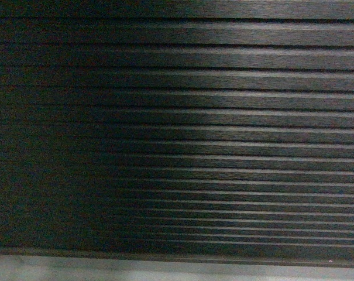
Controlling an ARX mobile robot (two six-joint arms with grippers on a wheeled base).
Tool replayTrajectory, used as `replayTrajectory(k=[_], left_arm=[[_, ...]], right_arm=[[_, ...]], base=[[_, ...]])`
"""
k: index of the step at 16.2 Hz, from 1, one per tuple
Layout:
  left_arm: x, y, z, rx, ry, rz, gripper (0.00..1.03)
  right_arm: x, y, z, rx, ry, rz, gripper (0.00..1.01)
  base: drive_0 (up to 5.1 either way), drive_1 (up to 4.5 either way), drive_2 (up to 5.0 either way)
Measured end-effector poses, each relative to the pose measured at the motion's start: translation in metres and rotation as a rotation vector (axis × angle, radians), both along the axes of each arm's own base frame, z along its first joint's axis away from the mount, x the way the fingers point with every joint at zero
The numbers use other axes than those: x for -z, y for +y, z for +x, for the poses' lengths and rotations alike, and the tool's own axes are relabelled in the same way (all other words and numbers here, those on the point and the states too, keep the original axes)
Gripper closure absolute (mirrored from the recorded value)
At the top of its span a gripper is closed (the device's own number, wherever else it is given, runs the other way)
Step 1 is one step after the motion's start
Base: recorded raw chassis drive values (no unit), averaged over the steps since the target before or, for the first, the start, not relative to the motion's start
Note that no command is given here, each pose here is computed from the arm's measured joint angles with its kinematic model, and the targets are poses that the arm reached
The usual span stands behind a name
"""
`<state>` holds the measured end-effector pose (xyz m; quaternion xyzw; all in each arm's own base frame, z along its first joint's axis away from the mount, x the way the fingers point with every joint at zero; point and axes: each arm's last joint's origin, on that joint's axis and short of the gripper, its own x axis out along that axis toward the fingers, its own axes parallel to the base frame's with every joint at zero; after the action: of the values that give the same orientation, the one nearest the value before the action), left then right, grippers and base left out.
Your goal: Place dark red mango on scale at checkout
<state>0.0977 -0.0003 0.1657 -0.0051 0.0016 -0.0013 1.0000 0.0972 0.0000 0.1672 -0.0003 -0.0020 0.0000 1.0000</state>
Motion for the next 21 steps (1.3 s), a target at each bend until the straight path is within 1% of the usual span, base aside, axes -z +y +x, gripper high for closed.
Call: replayTrajectory(k=[1,21], left_arm=[[0.0000,0.0000,0.0000,0.000,0.000,0.000,0.05],[0.0000,0.0000,0.0000,0.000,0.000,0.000,0.05]], right_arm=[[0.0000,0.0000,0.0000,0.000,0.000,0.000,0.03],[-0.0001,0.0000,0.0000,0.000,-0.001,0.000,0.03]], base=[[0.0,4.17,-4.2],[0.0,0.00,0.0]])
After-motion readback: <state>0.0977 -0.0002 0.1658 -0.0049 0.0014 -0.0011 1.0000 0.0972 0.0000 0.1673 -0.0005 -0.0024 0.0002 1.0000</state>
